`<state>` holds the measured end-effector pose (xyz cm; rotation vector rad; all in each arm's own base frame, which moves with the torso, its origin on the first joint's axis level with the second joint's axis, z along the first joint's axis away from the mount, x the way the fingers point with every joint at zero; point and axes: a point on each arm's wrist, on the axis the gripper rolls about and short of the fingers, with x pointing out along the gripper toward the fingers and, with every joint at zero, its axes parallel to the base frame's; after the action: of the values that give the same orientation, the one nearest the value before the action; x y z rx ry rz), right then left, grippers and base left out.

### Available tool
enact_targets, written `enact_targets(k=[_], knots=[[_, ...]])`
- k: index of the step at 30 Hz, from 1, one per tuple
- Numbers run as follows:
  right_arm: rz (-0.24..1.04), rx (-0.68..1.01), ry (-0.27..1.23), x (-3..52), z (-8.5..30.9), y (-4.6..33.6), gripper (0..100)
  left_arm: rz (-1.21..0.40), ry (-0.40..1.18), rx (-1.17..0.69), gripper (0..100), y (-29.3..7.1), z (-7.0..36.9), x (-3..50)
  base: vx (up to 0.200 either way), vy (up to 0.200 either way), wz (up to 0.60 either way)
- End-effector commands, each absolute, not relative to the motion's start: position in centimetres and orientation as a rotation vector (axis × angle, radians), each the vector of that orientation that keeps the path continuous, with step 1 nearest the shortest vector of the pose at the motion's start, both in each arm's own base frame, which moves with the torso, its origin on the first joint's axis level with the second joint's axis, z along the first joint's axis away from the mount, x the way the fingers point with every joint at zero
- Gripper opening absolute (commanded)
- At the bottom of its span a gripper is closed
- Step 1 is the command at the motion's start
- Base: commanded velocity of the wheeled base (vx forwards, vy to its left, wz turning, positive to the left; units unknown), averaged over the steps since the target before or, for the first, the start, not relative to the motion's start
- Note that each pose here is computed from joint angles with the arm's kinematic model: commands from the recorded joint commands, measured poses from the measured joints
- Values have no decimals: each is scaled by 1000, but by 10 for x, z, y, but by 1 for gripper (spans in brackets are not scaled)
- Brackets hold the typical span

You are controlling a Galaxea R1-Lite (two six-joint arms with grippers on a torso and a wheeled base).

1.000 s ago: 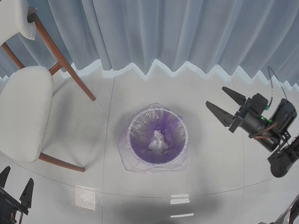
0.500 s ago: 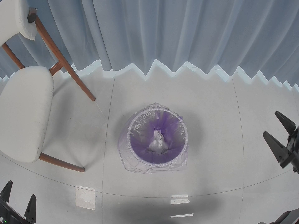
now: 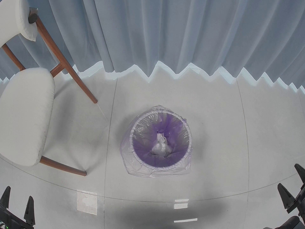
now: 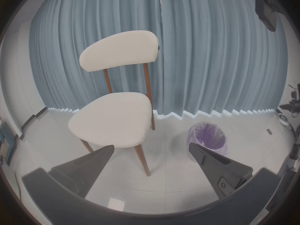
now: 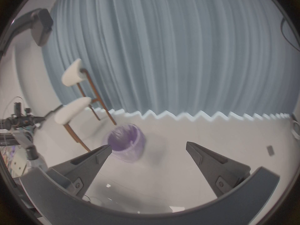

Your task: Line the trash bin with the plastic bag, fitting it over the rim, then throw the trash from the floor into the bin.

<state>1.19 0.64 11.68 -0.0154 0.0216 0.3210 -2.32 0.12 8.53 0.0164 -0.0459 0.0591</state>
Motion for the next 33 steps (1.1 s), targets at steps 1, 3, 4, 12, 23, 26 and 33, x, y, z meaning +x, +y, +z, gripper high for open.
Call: enact_targets(k=[1,3,4,12,23,26,33], knots=[[-17,74,-44,-23,81,0,100,218,-47,10,100,5,80,-23,0,0,0],[-78,163,-25,-24,81,-2,100,239,-46,4,100,5,80,-24,0,0,0],[-96,179,-26,-24,81,-2,100,259,-47,-2,100,6,80,-24,0,0,0],[12,-32,-5,-23,77,0,100,87,-48,-7,100,2,80,-23,0,0,0],[60,-3,1,-23,76,1,100,-5,0,6,100,0,75,-23,0,0,0],[35,-3,1,-23,76,1,100,-2,0,5,100,0,75,-23,0,0,0],[35,-6,0,-23,76,1,100,-8,-2,6,100,0,76,-23,0,0,0]])
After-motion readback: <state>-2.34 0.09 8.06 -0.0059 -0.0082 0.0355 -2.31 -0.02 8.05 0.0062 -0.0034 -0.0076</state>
